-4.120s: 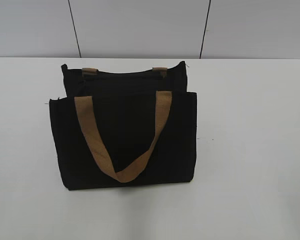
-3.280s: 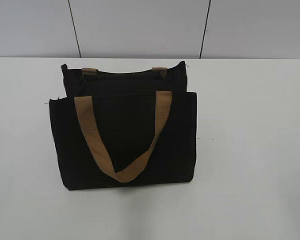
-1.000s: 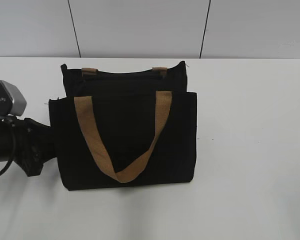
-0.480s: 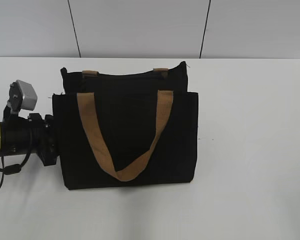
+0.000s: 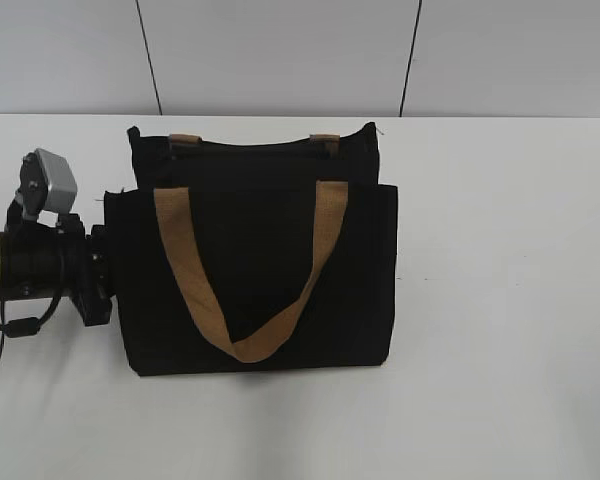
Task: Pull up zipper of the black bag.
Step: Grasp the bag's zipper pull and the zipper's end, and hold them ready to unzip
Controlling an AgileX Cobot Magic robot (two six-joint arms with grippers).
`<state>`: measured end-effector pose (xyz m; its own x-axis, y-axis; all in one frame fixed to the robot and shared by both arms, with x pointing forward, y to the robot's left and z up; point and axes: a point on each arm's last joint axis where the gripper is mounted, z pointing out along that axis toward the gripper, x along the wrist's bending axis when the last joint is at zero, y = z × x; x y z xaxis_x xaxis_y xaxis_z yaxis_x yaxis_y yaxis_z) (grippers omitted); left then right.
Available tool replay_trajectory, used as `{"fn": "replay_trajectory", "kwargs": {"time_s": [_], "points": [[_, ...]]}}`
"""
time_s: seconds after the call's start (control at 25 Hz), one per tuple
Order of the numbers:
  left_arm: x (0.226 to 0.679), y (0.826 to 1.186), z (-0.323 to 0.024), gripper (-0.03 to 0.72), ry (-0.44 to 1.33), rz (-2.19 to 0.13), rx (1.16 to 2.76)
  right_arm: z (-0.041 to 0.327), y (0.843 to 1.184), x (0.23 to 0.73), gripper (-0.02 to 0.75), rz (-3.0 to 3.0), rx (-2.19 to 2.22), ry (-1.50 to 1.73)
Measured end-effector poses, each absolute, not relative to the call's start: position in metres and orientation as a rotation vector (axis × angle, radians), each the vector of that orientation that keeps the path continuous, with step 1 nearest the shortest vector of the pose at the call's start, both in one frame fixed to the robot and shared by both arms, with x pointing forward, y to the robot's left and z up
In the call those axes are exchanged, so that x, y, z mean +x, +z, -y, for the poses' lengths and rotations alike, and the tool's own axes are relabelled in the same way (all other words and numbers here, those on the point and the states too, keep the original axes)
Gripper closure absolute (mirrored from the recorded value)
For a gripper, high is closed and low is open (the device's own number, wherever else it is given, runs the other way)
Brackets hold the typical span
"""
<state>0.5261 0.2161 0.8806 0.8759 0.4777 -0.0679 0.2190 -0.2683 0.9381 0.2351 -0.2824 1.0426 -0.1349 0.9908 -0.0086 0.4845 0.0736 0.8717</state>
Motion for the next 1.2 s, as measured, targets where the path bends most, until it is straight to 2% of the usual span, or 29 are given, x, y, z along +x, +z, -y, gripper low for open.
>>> {"fn": "replay_trajectory", "kwargs": {"time_s": [0.36, 0.64, 1.2], "points": [[0.509, 0.929, -0.237, 0.666, 0.574, -0.684, 1.99, 0.282, 1.043, 0.235, 0.15, -1.7, 1.477, 0.986], [0.5, 0.973, -0.243, 0.666, 0.76, -0.67, 1.928, 0.282, 1.043, 0.235, 0.15, -1.7, 1.477, 0.986], [0.477, 1.008, -0.245, 0.667, 0.679, -0.824, 1.852, 0.279, 1.043, 0.235, 0.15, -1.706, 1.479, 1.032]]}}
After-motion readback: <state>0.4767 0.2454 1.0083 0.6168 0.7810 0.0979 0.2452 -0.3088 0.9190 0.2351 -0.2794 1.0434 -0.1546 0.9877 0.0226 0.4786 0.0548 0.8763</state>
